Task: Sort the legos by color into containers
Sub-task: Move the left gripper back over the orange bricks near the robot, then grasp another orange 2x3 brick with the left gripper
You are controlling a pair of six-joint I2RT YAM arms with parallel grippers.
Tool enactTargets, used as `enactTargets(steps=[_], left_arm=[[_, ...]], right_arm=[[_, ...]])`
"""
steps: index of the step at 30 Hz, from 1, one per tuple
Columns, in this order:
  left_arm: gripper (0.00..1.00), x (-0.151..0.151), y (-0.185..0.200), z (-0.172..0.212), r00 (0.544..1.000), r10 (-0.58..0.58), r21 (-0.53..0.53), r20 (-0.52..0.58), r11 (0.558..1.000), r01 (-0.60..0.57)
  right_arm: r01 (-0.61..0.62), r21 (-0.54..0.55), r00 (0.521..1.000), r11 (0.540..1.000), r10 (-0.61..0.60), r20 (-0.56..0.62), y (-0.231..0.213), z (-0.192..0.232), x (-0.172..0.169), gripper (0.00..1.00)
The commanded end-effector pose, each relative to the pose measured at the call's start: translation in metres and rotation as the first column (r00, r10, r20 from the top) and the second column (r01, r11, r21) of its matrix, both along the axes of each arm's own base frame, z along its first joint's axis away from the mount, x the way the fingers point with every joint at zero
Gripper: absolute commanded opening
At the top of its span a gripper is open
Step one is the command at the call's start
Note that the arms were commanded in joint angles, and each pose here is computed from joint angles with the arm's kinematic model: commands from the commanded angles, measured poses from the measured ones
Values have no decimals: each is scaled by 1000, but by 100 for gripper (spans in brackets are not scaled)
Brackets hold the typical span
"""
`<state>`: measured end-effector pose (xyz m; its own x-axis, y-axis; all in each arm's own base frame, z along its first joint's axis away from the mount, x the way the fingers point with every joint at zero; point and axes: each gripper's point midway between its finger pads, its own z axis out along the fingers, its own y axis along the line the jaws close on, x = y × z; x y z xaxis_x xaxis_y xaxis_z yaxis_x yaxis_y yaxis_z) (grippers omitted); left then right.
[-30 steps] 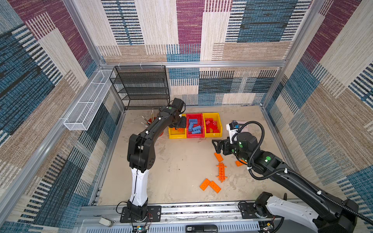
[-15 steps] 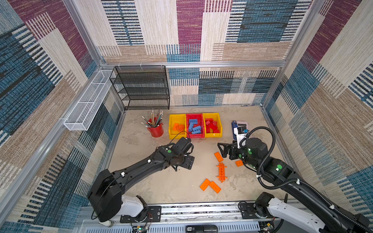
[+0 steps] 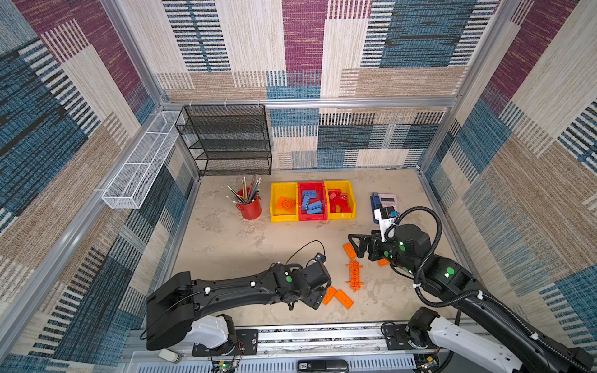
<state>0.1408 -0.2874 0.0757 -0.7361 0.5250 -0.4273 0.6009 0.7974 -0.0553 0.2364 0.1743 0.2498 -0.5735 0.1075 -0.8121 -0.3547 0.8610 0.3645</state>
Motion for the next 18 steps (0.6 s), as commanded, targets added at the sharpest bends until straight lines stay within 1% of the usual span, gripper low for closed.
enactTargets(steps=[1, 4, 9, 18], left_arm=[[83, 2, -15, 0, 999, -13, 27, 37, 1000, 12], [83, -2, -23, -11, 998, -46, 92, 30, 995, 43], [82, -11, -31, -30, 997, -75, 147, -5, 986, 75], [80, -14, -39, -47, 995, -89, 140, -37, 986, 93]], right_arm=[[1, 24, 1000, 1000, -1, 8, 0, 7, -2, 99], [3, 30, 1000, 1000, -3, 14, -2, 9, -3, 99], [9, 32, 1000, 999, -10, 18, -6, 9, -7, 99], [21, 16, 1000, 1000, -21, 18, -9, 5, -7, 99]])
